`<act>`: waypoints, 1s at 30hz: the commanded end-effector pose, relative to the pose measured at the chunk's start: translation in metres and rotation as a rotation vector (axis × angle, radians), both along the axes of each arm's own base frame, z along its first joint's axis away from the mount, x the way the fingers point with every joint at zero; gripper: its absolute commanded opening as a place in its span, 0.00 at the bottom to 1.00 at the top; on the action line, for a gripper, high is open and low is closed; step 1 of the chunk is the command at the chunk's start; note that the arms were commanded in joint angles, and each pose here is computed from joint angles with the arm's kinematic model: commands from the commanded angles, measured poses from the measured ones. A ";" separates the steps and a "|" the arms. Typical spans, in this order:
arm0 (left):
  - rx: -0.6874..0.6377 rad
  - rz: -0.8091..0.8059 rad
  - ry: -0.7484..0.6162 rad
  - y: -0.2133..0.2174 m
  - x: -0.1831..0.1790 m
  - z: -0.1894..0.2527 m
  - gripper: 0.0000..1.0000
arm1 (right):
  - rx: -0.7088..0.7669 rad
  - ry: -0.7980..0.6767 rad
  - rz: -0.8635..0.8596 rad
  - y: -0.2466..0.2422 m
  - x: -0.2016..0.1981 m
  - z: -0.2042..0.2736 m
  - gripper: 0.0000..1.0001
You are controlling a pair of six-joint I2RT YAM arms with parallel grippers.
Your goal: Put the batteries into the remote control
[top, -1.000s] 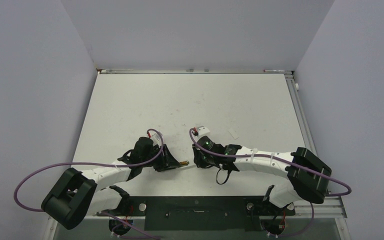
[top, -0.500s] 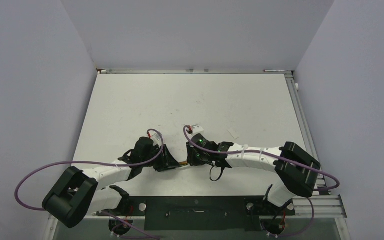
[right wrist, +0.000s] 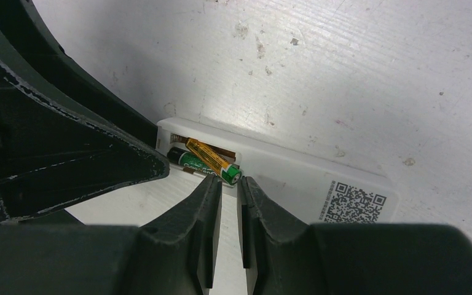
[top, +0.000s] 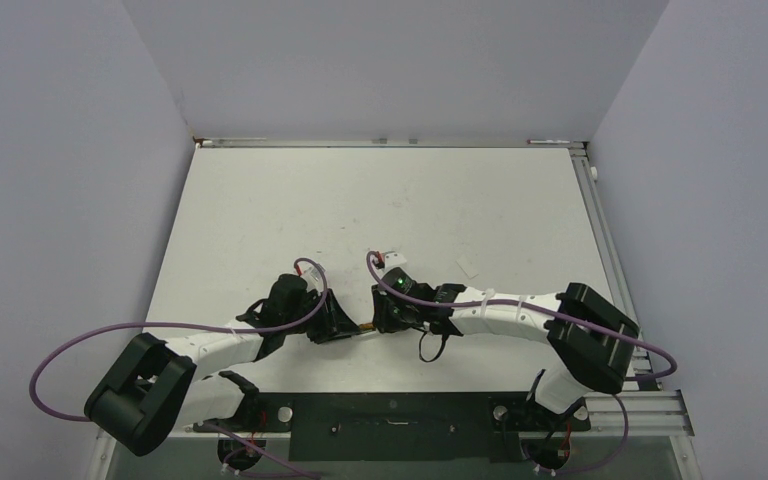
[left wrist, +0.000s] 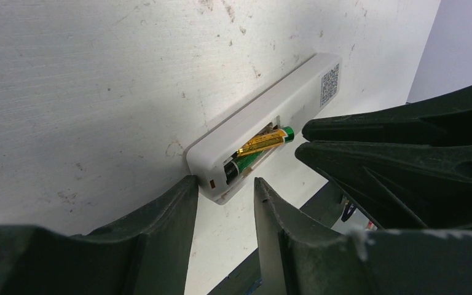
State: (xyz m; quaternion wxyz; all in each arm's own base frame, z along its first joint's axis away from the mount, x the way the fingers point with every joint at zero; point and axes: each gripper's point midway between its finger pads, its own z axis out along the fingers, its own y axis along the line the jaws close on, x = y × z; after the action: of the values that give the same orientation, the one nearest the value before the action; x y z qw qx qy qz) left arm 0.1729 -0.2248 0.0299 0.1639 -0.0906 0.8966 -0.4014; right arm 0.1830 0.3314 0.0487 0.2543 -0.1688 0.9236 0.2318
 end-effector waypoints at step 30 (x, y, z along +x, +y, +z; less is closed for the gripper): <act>-0.024 -0.018 -0.068 -0.008 0.012 0.015 0.35 | 0.050 0.012 0.038 0.028 0.006 0.007 0.09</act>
State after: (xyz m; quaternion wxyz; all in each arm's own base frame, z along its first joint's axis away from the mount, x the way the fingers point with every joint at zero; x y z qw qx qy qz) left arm 0.1728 -0.2245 0.0296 0.1647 -0.0891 0.8970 -0.4004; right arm 0.1814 0.3418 0.0421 0.2363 -0.1765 0.9253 0.2383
